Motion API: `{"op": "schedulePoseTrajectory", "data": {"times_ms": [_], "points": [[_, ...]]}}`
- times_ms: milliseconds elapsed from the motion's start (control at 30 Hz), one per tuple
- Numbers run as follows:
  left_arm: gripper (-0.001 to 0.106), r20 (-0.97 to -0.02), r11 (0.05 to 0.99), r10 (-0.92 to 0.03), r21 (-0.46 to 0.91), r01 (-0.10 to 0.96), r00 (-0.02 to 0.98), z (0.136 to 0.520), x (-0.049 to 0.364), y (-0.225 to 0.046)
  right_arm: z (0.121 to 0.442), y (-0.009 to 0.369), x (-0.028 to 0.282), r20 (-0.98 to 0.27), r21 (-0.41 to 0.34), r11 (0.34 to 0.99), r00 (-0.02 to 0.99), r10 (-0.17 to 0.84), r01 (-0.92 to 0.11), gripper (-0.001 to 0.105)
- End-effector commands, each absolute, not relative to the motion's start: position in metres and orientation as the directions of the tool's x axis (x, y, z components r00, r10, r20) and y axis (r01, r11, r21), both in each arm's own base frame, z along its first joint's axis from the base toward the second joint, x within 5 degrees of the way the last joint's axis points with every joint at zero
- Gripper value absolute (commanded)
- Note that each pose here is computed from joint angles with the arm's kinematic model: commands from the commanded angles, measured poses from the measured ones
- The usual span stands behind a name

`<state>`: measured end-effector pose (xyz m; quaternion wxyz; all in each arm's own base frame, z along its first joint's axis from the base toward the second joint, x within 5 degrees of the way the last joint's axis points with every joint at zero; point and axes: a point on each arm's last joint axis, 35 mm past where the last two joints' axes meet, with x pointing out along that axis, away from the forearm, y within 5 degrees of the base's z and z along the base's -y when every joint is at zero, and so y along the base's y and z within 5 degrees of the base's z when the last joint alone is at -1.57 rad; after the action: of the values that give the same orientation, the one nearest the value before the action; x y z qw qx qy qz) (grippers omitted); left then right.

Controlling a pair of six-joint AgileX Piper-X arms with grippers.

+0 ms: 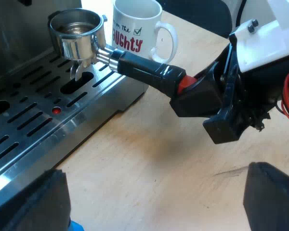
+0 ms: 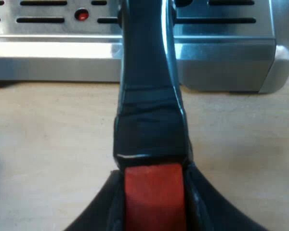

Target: Grind coffee beans and then tamp

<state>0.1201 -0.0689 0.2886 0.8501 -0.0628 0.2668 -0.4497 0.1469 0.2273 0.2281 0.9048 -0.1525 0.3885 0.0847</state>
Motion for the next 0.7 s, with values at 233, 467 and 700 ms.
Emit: {"op": "schedulePoseTrajectory", "data": {"times_ms": [233, 467, 700], "points": [[0.076, -0.391, 0.576, -0.806, -0.349, 0.739, 0.444, 0.289, 0.119, -0.070, 0.242, 0.234, 0.129, -0.660, -0.238, 0.931, 0.749, 0.055, -0.278, 0.000], [0.076, -0.389, 0.576, -0.807, -0.348, 0.740, 0.444, 0.290, 0.119, -0.070, 0.248, 0.226, 0.111, -0.657, -0.275, 0.922, 0.754, 0.027, -0.273, 0.000], [0.076, -0.365, 0.571, -0.812, -0.332, 0.751, 0.456, 0.294, 0.114, -0.067, 0.262, 0.218, 0.094, -0.632, -0.274, 0.911, 0.772, 0.072, -0.309, 0.000]]}}
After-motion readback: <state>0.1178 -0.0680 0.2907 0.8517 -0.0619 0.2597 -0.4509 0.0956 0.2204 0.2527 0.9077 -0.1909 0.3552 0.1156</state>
